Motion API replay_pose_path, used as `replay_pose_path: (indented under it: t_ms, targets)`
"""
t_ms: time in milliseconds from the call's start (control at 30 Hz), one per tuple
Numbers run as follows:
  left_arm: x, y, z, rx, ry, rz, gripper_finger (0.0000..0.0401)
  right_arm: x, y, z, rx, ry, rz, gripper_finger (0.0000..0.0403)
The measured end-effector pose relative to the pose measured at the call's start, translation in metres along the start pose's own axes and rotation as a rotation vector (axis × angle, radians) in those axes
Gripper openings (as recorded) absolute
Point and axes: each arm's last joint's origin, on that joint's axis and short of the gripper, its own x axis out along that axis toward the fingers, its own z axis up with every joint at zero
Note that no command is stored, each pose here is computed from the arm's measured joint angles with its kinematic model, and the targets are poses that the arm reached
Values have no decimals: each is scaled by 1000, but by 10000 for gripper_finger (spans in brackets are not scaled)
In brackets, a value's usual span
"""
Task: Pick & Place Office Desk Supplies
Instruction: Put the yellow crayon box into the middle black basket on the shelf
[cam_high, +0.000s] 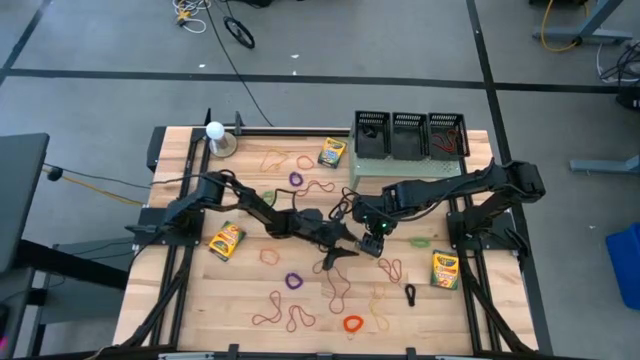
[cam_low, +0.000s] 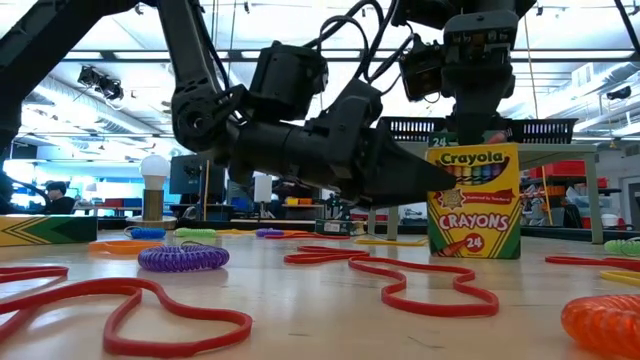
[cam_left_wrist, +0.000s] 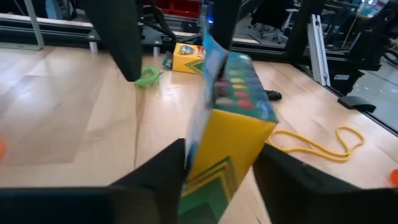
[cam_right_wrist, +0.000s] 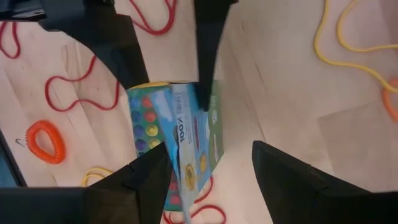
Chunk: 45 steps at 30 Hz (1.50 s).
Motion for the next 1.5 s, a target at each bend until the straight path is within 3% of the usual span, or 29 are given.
replay_pose_path:
  t_ms: [133, 233, 500, 767, 900, 1067, 1233, 1500]
  targets:
    - [0, 0, 0, 0, 2, -1, 114, 0, 0, 0, -3, -7, -14, 229]
    - [0, 0, 0, -1, 3, -4, 94, -2, 0, 0, -4, -14, -18, 229]
    - [0, -1, -1, -3, 7, -24, 115, -22, 15, 5, -61, -63, -92, 234]
    - [0, -1, -1, 1, 8, -24, 117, -15, 37, -9, -153, -67, -88, 296]
    - [0, -1, -1, 1, 8, -24, 118, -9, 44, -11, -184, -82, -105, 302]
    - [0, -1, 0, 1, 3, -21, 119, 5, 43, -13, -172, -51, -120, 273]
    - [0, 0, 0, 1, 4, -17, 119, 14, 44, -13, -163, -51, -65, 224]
    - [0, 0, 0, -6, 2, -18, 119, 19, 47, -18, -170, -62, -88, 149]
